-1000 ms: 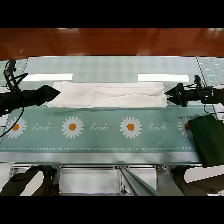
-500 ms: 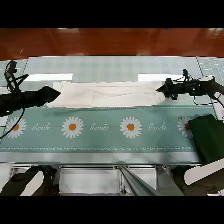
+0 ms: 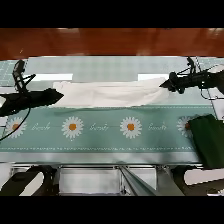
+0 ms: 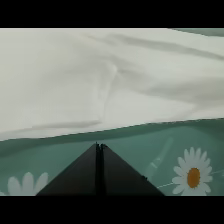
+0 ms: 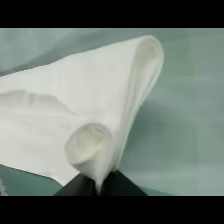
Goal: Fold the shirts.
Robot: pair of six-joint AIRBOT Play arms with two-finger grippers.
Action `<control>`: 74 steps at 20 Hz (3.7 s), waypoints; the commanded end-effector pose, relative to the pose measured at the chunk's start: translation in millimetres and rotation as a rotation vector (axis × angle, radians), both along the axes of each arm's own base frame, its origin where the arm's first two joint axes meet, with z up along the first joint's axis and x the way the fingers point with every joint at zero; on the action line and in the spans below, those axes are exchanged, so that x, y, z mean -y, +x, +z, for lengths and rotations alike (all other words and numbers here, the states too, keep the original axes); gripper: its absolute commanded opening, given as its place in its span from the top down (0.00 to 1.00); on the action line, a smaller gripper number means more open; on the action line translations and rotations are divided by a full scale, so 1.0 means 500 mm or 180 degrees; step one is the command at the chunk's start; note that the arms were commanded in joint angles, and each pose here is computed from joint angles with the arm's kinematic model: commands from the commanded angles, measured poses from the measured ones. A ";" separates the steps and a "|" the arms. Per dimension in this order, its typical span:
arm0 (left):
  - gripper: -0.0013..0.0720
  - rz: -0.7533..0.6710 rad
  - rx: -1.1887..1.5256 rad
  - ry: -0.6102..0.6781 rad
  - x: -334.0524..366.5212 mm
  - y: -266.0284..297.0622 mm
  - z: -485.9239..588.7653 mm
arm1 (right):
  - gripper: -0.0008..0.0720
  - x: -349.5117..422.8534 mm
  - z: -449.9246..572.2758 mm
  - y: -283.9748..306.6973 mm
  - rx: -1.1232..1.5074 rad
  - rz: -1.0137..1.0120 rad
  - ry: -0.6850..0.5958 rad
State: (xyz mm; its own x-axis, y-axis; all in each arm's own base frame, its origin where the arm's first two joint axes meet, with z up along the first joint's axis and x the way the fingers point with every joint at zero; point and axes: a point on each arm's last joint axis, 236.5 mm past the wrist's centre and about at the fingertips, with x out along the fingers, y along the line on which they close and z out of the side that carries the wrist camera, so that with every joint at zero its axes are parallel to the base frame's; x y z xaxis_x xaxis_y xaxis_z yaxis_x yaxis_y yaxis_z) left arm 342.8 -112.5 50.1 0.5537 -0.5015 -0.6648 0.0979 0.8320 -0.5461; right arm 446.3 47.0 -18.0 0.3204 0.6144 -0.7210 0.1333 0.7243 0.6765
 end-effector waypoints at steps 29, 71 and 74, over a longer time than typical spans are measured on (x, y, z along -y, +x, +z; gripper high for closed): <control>0.96 -0.1532 -0.0735 -0.0197 0.491 0.124 -0.027 | 0.95 -0.210 0.354 -0.245 0.1202 0.0456 0.0024; 0.96 0.0330 -0.0155 -0.0047 -0.025 -0.085 0.002 | 0.41 -0.053 -0.016 -0.319 -0.0082 -0.0391 -0.0988; 0.96 0.0330 -0.0155 -0.0048 -0.025 -0.085 0.003 | 0.41 -0.158 -0.095 -0.329 -0.0236 -0.0495 -0.0199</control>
